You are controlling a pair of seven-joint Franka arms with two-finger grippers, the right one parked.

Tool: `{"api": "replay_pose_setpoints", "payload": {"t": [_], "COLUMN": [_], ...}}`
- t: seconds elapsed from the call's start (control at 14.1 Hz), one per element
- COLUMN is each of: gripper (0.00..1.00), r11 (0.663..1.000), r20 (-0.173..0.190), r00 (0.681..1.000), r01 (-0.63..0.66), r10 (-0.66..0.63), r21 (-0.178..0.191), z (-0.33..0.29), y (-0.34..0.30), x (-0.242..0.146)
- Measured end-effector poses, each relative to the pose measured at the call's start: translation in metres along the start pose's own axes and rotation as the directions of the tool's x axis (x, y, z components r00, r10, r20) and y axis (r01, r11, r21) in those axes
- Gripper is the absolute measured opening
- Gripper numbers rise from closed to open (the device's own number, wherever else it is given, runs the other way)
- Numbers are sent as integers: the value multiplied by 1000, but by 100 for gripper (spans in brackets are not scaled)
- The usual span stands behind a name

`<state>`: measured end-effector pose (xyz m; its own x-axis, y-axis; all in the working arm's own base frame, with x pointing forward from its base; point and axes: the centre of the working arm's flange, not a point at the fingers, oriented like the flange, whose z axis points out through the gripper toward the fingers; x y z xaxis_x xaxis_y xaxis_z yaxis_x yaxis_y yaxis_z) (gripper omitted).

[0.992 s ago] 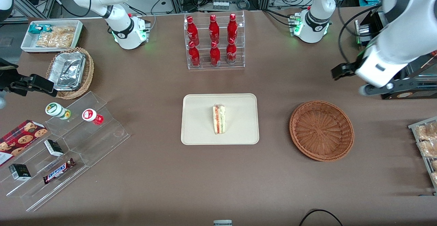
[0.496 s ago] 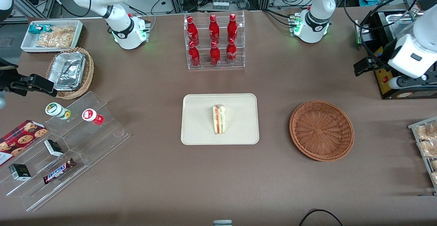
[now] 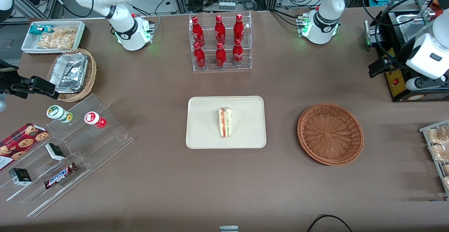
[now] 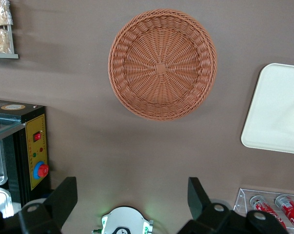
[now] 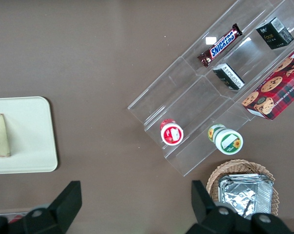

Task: Place sandwich from basket to tray

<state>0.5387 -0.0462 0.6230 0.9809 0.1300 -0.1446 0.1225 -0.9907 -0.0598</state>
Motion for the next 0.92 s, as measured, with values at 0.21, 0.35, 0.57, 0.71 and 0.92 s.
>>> {"api": "replay_pose_setpoints", "payload": {"t": [0.21, 0.35, 0.57, 0.71, 0.92], "gripper": [100, 100, 100, 100, 100], "r11": [1000, 1000, 1000, 998, 998], "r20": [-2, -13, -61, -74, -75], "r00": [1000, 1000, 998, 996, 995], "r01": [0, -2, -27, -57, -68], "r10": [0, 2, 26, 56, 67], "r21": [0, -3, -12, -12, -14], "z": [-1, -2, -12, -16, -16], "y": [0, 1, 2, 3, 3], "x": [0, 1, 3, 3, 3]}}
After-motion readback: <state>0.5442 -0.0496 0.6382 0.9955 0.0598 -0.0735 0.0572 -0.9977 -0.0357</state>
